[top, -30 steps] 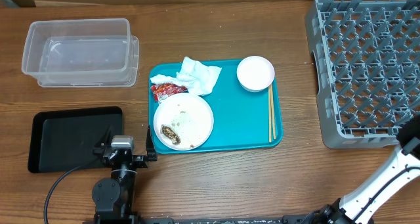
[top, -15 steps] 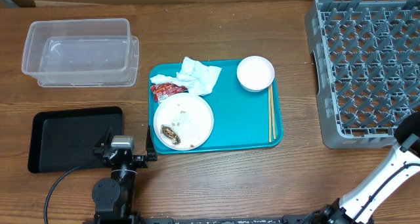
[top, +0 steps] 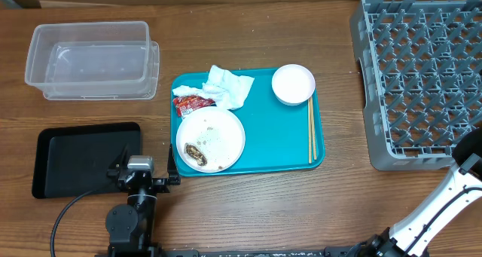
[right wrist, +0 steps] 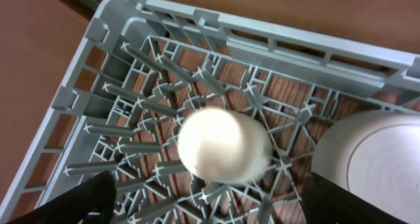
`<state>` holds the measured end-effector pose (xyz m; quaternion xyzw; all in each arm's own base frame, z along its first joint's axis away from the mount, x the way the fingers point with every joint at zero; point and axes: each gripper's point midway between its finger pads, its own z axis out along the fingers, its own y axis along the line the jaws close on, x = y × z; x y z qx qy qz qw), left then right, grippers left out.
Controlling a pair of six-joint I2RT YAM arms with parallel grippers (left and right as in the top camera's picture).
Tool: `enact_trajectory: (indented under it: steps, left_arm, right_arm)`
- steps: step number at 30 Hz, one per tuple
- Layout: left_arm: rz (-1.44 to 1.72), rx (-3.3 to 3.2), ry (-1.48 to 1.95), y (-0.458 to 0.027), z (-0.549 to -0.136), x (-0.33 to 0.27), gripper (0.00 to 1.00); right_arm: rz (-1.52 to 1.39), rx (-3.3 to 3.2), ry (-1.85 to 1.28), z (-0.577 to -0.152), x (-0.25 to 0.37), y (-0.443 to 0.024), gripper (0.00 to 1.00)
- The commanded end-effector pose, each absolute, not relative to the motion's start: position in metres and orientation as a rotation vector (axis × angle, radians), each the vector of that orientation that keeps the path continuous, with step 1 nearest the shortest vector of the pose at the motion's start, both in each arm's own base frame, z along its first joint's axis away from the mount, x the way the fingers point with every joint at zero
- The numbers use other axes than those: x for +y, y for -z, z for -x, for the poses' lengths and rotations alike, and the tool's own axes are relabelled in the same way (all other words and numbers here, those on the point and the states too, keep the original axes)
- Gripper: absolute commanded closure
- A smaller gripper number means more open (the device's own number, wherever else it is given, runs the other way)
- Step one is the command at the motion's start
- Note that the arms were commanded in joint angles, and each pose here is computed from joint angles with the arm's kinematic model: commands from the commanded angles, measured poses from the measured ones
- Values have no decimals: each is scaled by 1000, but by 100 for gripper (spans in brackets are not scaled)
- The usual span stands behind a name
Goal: Sort waste into correct bins and load items into the dishwasher
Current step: 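Open the right gripper to release the cup and withdraw, then reach the right gripper to the pinkish-white bowl and grasp it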
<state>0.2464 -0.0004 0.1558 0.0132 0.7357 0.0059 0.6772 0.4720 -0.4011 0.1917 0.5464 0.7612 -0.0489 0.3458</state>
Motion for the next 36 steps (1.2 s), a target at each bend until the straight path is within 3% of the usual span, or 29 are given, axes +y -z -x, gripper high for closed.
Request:
enact_trajectory:
  steps: [1, 5, 10, 14, 17, 26, 32, 36]
  left_arm:
    - [-11, 1650, -21, -155, -246, 3, 0]
    - [-12, 1650, -21, -155, -246, 3, 0]
    - [-12, 1650, -21, -155, -246, 3, 0]
    - [-12, 1650, -21, -155, -246, 3, 0]
    - [-11, 1650, -21, -155, -246, 3, 0]
    - [-11, 1650, -21, -155, -246, 3, 0]
    - [-11, 1650, -21, -155, -246, 3, 0]
    - [-11, 1650, -21, -155, -246, 3, 0]
  right_arm:
    - [-1309, 1840, 111, -463, -387, -288, 11]
    - [-1197, 1821, -40, -462, -354, -336, 12]
    - [-845, 1902, -614, -471, -246, -392, 12]
    - [-575, 2002, -971, -465, -154, -404, 19]
    - [-507, 2191, -947, -462, -105, -371, 20]
    - [-346, 2772, -231, -466, 15, -245, 20]
    - [-135, 2900, -227, -470, 115, -184, 15]
    - [-56, 2971, -215, -462, 163, -145, 20]
